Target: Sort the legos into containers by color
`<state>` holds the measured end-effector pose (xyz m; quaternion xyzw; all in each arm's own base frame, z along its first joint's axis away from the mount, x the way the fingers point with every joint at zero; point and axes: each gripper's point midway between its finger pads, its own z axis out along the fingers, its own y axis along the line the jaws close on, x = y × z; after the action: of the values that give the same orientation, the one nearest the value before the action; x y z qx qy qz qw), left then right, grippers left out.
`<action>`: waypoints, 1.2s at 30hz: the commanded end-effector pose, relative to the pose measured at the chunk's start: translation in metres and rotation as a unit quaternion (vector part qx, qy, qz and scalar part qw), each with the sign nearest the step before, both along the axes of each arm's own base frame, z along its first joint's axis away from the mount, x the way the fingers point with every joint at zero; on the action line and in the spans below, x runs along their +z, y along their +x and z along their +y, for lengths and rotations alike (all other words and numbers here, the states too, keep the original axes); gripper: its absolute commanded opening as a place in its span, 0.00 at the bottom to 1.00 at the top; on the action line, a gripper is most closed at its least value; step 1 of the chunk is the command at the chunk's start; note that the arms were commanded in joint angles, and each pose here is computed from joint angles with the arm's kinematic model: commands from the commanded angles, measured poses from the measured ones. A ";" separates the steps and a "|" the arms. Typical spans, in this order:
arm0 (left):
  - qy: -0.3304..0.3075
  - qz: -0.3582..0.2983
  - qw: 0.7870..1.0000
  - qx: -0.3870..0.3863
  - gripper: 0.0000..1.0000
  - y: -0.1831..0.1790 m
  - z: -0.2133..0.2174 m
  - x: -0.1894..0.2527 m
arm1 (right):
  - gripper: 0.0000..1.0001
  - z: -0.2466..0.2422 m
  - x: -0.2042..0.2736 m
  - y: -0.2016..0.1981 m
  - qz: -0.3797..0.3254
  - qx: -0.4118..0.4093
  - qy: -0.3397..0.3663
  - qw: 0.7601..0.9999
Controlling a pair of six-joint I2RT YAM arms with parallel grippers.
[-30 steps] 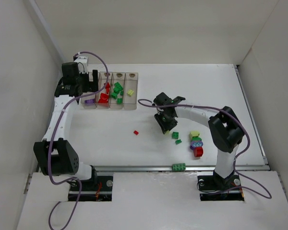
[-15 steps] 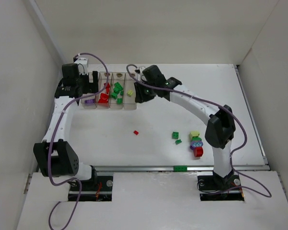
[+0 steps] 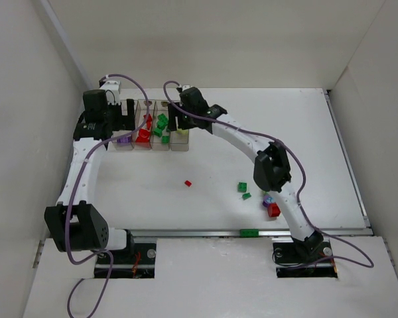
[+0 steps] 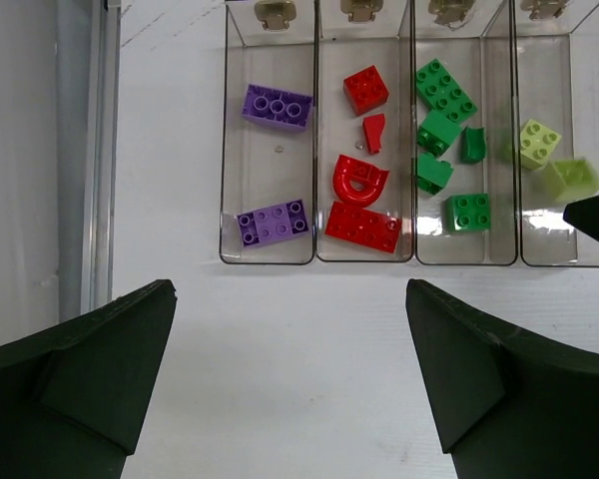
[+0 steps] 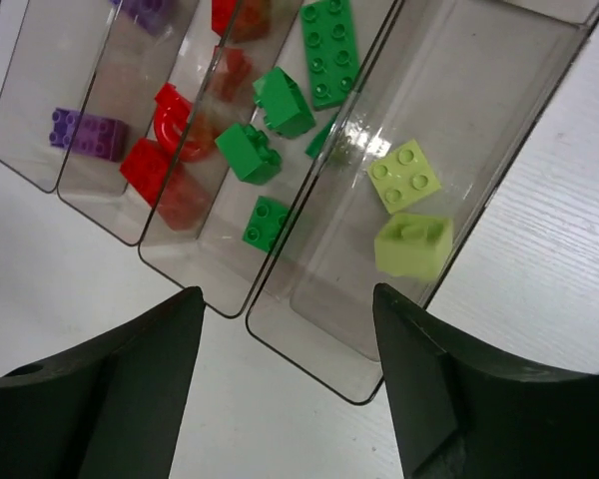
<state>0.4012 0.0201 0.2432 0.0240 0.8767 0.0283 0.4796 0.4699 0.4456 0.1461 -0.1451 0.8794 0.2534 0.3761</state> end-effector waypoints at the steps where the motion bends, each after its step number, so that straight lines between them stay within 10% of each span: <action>1: -0.005 -0.031 0.999 -0.001 1.00 -0.003 -0.002 0.018 | 0.74 -0.005 0.074 0.011 -0.071 -0.033 0.046 0.996; 13: -0.007 -0.036 0.999 -0.005 1.00 -0.004 -0.003 0.022 | 0.94 -0.059 0.141 -0.054 -0.076 0.024 -0.010 0.997; 20: -0.011 -0.029 0.999 -0.011 1.00 -0.002 -0.006 0.016 | 0.94 -0.191 0.052 -0.181 0.118 -0.044 -0.170 0.977; 28: -0.033 -0.044 0.998 -0.040 1.00 0.009 -0.024 0.032 | 1.00 -0.268 0.007 -0.302 0.274 -0.208 -0.129 0.930; 36: -0.037 -0.034 0.996 -0.071 1.00 0.011 -0.048 0.025 | 1.00 -0.274 -0.038 -0.357 0.328 -0.197 -0.146 0.913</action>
<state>0.4048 -0.0180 0.2460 0.0616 0.8730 -0.0225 0.4833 0.1222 0.1613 0.1151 0.0444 0.9920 0.0648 0.0988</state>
